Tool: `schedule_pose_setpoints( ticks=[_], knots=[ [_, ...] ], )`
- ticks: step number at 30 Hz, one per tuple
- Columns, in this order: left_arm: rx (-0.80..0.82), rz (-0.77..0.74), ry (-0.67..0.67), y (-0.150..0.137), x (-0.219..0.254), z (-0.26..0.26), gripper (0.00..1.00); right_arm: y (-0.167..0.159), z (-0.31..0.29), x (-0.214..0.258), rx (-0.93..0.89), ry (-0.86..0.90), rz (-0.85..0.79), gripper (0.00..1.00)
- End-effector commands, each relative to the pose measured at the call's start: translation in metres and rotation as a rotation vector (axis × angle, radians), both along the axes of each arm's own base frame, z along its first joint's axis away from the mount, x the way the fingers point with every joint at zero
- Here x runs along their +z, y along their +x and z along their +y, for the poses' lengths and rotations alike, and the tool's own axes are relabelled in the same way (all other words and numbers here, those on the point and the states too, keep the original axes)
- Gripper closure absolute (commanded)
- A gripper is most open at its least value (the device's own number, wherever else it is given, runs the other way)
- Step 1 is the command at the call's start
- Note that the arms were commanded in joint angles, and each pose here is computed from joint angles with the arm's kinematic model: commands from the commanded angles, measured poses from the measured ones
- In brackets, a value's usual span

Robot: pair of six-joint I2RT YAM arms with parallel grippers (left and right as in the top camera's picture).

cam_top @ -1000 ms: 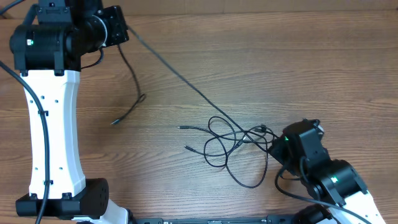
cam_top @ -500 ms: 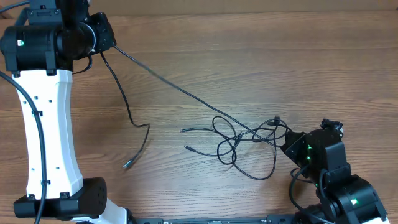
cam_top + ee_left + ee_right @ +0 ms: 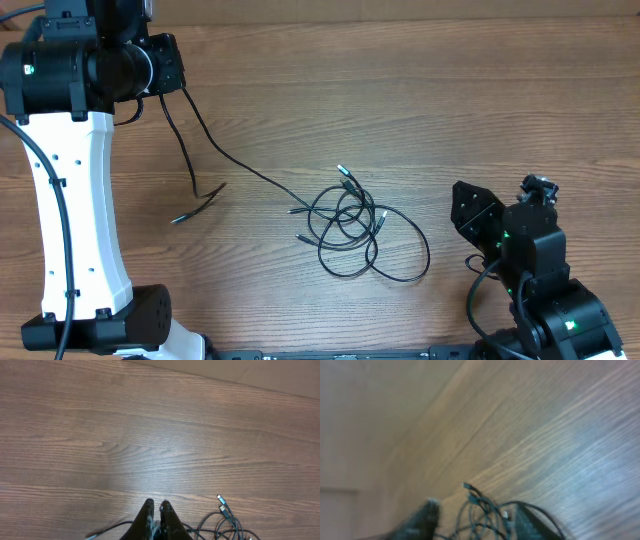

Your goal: Untangle cables

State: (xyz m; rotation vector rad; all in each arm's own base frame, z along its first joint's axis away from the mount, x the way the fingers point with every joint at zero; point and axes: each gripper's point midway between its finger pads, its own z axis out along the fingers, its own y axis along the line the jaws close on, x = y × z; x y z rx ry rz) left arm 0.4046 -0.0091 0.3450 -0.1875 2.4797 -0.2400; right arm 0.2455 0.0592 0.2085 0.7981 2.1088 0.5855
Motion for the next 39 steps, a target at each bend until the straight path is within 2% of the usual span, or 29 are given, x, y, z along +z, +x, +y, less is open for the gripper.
schedule_pose_setpoints(
  ticks=[1,3,5,6,8,9,10,12,13,23,31,39],
  knots=[
    [-0.026,-0.026,0.012,-0.001,0.008,0.001,0.96,-0.004,-0.003,-0.003,0.009,-0.032,0.009,0.3],
    [-0.022,-0.025,0.016,-0.001,0.008,0.002,0.96,-0.008,-0.005,-0.009,0.009,-0.042,0.039,0.15],
    [-0.011,-0.022,0.029,-0.001,0.007,0.005,0.96,-0.013,-0.005,-0.014,0.014,-0.05,0.068,0.08],
    [-0.006,-0.018,0.035,-0.001,0.005,0.007,0.9,-0.015,-0.004,-0.017,0.03,-0.056,0.082,0.06],
    [-0.002,-0.003,0.027,-0.001,0.0,0.006,0.6,-0.018,0.002,-0.019,0.096,-0.077,0.09,0.05],
    [-0.018,0.018,0.002,-0.002,-0.006,0.001,0.28,-0.019,0.011,-0.02,0.171,-0.089,0.089,0.04],
    [-0.032,0.032,-0.014,-0.003,-0.011,-0.002,0.16,-0.019,0.016,-0.02,0.215,-0.099,0.084,0.04],
    [-0.052,0.068,-0.037,-0.005,-0.022,-0.009,0.03,-0.018,0.026,-0.02,0.308,-0.126,0.071,0.04],
    [-0.059,0.085,-0.044,-0.007,-0.028,-0.011,0.0,-0.018,0.032,-0.02,0.354,-0.135,0.063,0.04],
    [-0.224,0.249,-0.065,-0.026,-0.083,-0.06,0.0,0.006,0.088,-0.025,0.698,-0.117,-0.017,0.08],
    [-0.332,0.354,-0.054,-0.044,-0.129,-0.094,0.0,0.039,0.123,-0.065,0.808,-0.015,0.049,0.17],
    [-0.353,0.412,-0.096,-0.052,-0.165,-0.102,0.0,0.054,0.133,-0.12,0.831,0.022,0.171,0.19]
  ],
)
